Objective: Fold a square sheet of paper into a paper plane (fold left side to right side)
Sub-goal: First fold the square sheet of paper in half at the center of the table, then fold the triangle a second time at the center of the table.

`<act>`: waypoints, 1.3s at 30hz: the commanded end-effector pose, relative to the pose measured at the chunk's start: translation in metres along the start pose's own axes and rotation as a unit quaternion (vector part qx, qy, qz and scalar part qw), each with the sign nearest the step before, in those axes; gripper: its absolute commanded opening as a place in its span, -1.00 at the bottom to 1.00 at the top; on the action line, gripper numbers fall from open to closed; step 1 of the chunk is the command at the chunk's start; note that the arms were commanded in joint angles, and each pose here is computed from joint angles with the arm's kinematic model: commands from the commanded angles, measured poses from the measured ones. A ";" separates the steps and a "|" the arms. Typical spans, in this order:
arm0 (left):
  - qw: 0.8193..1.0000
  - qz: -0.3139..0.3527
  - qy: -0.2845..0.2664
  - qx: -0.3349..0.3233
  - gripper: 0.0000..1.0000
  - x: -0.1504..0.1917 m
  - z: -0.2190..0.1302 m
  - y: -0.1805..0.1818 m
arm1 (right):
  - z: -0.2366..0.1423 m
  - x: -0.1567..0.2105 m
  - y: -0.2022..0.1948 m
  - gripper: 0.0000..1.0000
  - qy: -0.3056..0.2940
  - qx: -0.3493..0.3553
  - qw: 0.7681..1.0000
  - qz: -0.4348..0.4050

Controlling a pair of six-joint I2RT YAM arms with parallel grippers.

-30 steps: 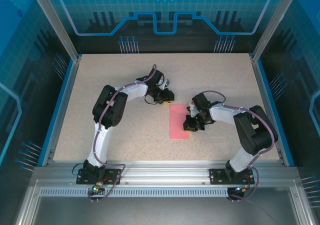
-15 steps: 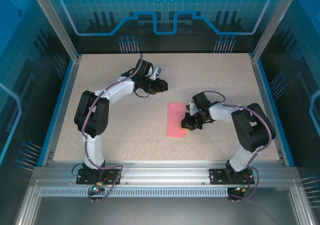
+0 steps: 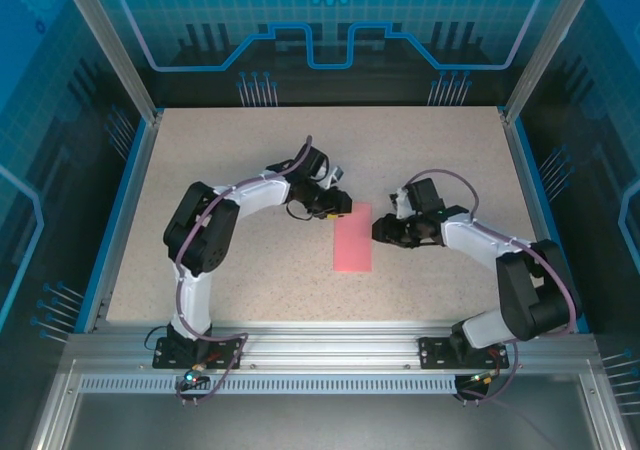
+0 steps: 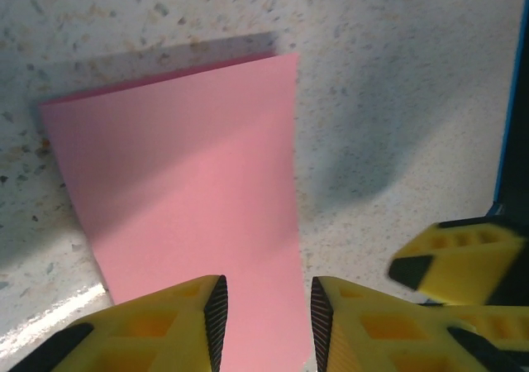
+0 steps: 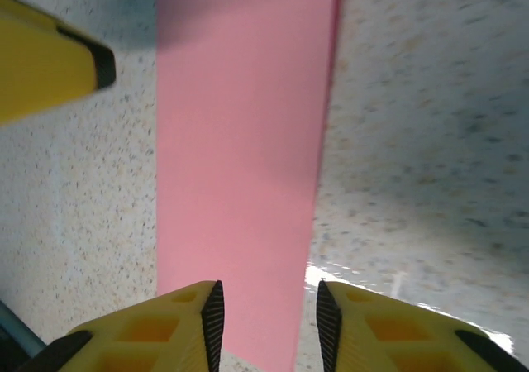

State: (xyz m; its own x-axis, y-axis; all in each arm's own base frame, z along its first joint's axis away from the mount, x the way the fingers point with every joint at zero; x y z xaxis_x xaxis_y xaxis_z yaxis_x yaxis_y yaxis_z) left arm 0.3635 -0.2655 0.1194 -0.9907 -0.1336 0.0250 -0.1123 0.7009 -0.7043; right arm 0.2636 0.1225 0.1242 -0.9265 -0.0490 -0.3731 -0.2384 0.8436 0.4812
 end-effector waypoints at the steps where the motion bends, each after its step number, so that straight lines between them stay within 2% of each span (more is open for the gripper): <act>1: 1.000 -0.016 0.004 -0.013 -0.30 -0.003 0.013 0.008 | -0.004 0.007 -0.009 -0.22 0.001 -0.003 1.000 0.014; 11: 0.998 -0.035 0.021 -0.037 -0.31 0.005 0.023 0.028 | 0.004 -0.008 -0.005 -0.09 -0.011 -0.049 0.998 0.026; 20: 0.998 -0.041 0.021 -0.037 -0.31 0.009 0.025 0.034 | 0.018 -0.050 -0.016 0.02 -0.041 -0.045 0.998 0.006; 30: 0.998 -0.040 0.023 -0.035 -0.31 0.010 0.026 0.034 | 0.045 -0.083 -0.024 0.00 -0.043 -0.067 0.997 0.004; 39: 0.999 -0.038 0.022 -0.032 -0.30 0.009 0.026 0.033 | 0.066 -0.084 -0.025 -0.09 -0.026 -0.097 0.995 0.006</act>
State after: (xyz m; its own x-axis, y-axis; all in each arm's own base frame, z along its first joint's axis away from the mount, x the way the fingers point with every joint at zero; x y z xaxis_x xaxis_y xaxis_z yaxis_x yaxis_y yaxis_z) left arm 0.3608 -0.2632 0.0834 -0.9849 -0.1513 0.0845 -0.1687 0.7258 -0.6669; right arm 0.3587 0.1350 0.0884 -0.9246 0.0025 -0.3810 -0.2462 0.7592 0.6024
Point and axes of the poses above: each hand's point on the last joint's axis, 136 mm out from that joint toward the fingers, its own z axis out along the fingers, its own y axis along the line the jaws close on, x = y × z, the point moved 8 cm from there along -z, back along the fingers, and after that the axes turned 13 degrees about -z, right-handed, at the moved point
